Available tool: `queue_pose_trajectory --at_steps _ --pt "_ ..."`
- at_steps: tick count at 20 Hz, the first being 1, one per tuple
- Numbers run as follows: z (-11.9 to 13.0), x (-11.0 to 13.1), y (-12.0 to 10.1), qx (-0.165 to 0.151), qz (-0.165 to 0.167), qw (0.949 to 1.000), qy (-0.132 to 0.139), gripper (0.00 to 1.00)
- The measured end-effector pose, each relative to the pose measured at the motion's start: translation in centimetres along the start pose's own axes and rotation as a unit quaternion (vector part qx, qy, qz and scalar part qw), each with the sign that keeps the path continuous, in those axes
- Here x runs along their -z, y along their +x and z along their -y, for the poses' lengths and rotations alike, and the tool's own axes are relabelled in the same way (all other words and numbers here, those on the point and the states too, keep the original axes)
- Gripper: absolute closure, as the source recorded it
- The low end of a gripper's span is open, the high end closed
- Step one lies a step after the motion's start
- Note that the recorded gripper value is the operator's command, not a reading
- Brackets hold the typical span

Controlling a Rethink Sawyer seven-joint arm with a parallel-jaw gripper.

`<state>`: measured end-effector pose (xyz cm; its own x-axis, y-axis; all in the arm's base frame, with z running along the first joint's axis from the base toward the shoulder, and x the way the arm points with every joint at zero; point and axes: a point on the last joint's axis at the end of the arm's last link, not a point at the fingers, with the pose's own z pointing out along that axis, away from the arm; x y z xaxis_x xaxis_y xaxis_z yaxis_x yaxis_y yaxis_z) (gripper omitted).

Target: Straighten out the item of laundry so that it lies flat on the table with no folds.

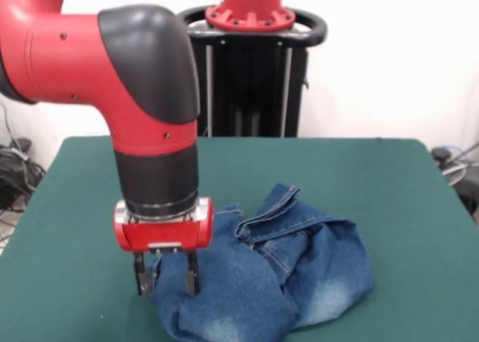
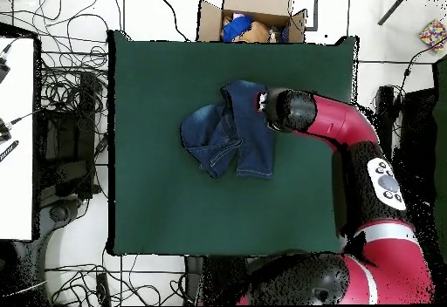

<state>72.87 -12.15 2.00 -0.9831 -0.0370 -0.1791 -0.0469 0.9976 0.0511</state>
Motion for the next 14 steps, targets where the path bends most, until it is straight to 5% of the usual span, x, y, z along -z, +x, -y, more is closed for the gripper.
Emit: queue_pose_trajectory --at_steps 14 --pt "3.1 -6.1 -1.4 -0.029 0.013 0.9995 0.002 0.0"
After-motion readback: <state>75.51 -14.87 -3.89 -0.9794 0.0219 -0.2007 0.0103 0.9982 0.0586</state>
